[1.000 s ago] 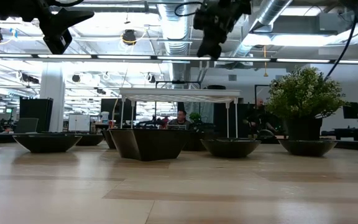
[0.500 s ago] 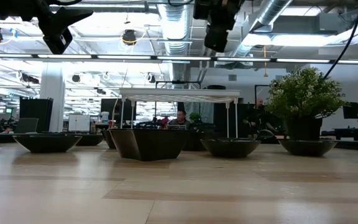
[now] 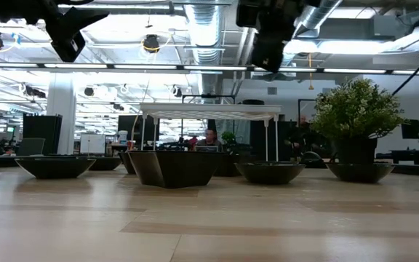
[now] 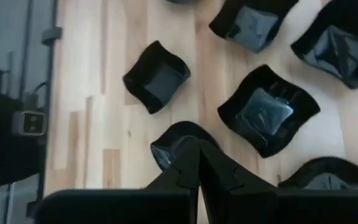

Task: Pick & Place Mini shaped plates
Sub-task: Put the distorted square plate on the shelf

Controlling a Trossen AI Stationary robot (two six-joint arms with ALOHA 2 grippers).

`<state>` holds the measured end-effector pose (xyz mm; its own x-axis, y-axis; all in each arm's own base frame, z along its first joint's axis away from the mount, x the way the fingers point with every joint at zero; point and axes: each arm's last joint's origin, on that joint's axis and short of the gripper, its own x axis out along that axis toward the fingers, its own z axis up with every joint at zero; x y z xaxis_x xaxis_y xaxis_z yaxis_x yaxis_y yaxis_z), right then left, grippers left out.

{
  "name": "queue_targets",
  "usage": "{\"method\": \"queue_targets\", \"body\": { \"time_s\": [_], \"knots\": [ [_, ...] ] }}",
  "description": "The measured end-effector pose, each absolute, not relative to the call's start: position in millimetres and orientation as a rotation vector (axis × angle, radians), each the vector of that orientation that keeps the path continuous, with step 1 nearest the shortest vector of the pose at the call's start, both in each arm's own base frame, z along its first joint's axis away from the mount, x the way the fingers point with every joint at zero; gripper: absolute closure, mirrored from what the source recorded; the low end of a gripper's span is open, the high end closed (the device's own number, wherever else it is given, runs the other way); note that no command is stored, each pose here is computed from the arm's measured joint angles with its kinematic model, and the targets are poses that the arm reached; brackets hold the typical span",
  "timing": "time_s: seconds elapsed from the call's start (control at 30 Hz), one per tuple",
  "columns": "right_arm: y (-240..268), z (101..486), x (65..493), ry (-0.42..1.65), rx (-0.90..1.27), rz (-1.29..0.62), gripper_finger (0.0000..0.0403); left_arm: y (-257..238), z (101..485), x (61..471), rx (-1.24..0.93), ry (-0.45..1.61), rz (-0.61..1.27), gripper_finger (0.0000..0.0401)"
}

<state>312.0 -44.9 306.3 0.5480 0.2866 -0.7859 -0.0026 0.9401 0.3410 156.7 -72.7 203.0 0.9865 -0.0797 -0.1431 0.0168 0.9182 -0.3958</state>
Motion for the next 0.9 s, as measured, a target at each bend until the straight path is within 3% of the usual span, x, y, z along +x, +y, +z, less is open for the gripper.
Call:
{"method": "queue_targets", "body": {
  "time_s": [0.27, 0.9],
  "knots": [
    [-24, 293, 300, 0.967, 0.411, 0.035, 0.0401, -73, 203, 157, -0.404, 0.155, -0.051, 0.0196],
    [-35, 227, 336, 1.152, 0.464, -0.138, 0.0385, -73, 204, 157, -0.404, 0.152, -0.052, 0.0196]
  ]
}}
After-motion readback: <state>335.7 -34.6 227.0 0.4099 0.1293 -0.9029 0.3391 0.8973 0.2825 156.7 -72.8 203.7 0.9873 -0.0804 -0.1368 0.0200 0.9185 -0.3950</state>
